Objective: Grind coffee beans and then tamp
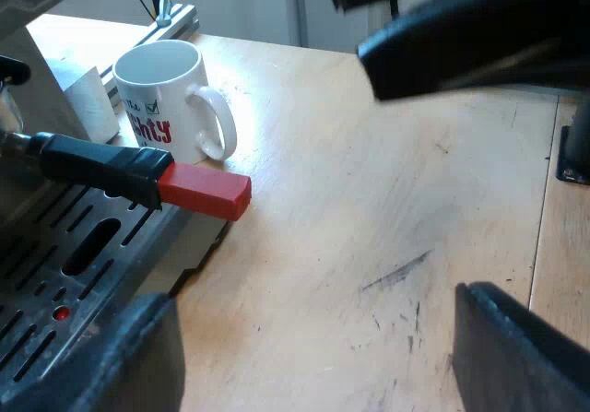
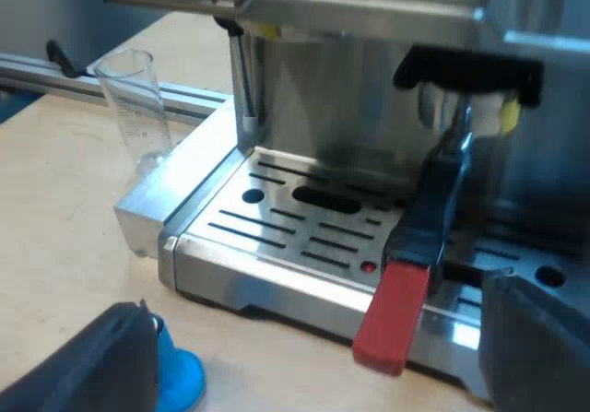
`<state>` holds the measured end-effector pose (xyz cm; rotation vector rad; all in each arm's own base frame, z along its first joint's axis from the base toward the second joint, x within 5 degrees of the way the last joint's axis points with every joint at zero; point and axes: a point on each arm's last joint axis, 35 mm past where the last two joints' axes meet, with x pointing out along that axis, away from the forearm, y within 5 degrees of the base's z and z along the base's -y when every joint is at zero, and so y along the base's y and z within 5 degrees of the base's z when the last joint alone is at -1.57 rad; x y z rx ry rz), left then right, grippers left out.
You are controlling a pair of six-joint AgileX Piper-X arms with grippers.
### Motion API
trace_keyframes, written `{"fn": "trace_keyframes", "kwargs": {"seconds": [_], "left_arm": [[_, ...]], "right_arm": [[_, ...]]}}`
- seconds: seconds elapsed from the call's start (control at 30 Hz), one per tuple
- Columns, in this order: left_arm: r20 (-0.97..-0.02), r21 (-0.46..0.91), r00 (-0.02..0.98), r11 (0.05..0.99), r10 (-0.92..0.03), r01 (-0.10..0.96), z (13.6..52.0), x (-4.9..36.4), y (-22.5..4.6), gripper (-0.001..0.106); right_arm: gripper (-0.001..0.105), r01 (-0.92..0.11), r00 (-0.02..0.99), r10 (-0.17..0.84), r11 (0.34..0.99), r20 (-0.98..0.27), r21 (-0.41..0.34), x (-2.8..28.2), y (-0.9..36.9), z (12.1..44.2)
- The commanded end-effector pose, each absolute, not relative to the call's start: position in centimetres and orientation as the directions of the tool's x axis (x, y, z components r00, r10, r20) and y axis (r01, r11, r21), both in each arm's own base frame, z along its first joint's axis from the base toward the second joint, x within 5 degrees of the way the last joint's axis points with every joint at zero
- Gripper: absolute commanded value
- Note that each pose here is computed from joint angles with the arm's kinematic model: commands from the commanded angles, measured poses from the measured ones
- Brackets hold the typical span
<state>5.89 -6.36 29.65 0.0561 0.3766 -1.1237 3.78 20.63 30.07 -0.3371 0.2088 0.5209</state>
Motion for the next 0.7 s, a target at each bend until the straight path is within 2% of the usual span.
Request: {"fn": "trace_keyframes", "kwargs": {"seconds": [0.03, 0.1, 0.2, 0.4, 0.53, 0.7], "left_arm": [[-0.304, -0.145, 0.37, 0.427, -0.878, 0.893, 30.1, 5.7, -6.3, 0.064], [-0.304, -0.145, 0.37, 0.427, -0.878, 0.893, 30.1, 5.7, -6.3, 0.064], [-0.305, -0.145, 0.372, 0.428, -0.877, 0.892, 30.1, 5.7, -6.3, 0.064], [-0.305, -0.145, 0.372, 0.428, -0.877, 0.892, 30.1, 5.7, -6.3, 0.064], [-0.305, -0.145, 0.372, 0.428, -0.877, 0.892, 30.1, 5.7, -6.3, 0.064], [-0.306, -0.146, 0.371, 0.428, -0.877, 0.892, 30.0, 5.7, -6.3, 0.064]], "right_arm": [[0.072, -0.505, 0.855, 0.436, 0.822, -0.283, -0.261, 4.0, 20.5, 31.5], [0.072, -0.493, 0.853, 0.429, 0.849, -0.298, -0.191, 4.6, 20.4, 32.4], [0.072, -0.499, 0.835, 0.431, 0.855, -0.342, -0.141, 5.7, 20.5, 33.1], [0.072, -0.519, 0.79, 0.426, 0.848, -0.442, -0.109, 8.0, 21.5, 33.6], [0.072, -0.513, 0.775, 0.398, 0.85, -0.491, -0.121, 8.9, 22.1, 33.7], [0.072, -0.496, 0.705, 0.366, 0.867, -0.608, -0.054, 10.3, 23.1, 33.3]]}}
